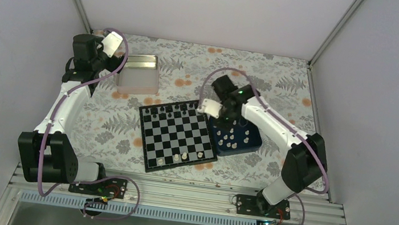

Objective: Set up the chess pieces on the board
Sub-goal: Place the chess piece on the chessboard.

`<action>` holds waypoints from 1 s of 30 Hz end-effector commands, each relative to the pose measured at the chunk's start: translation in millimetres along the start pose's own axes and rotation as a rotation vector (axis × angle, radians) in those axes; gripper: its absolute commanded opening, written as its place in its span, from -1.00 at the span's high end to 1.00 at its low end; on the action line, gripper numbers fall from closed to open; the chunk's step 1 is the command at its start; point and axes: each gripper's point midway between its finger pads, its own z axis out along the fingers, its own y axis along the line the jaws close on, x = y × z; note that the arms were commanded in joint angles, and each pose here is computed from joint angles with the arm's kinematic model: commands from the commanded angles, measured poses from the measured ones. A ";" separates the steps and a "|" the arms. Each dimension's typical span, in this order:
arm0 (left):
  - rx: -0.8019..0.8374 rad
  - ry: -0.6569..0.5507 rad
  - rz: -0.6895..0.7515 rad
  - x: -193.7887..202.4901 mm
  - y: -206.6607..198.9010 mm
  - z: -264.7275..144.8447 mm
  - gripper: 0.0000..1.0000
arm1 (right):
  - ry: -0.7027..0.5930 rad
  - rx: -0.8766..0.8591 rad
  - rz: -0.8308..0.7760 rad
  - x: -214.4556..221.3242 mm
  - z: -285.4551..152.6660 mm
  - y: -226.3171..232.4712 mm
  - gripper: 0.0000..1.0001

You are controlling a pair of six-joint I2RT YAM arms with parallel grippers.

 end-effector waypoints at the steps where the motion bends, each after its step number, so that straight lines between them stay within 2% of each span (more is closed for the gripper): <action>1: -0.008 -0.025 -0.001 -6.0 3.2 -4.4 -1.00 | 0.005 -0.070 -0.049 -21.2 -3.4 43.4 0.89; 14: -0.012 -0.024 -0.001 -5.3 3.8 -5.3 -1.00 | 0.040 -0.213 -0.246 -57.2 32.5 135.1 0.85; 30: -0.010 -0.029 -0.004 -6.1 3.8 -6.5 -1.00 | 0.124 -0.222 -0.281 -43.8 61.4 150.6 0.85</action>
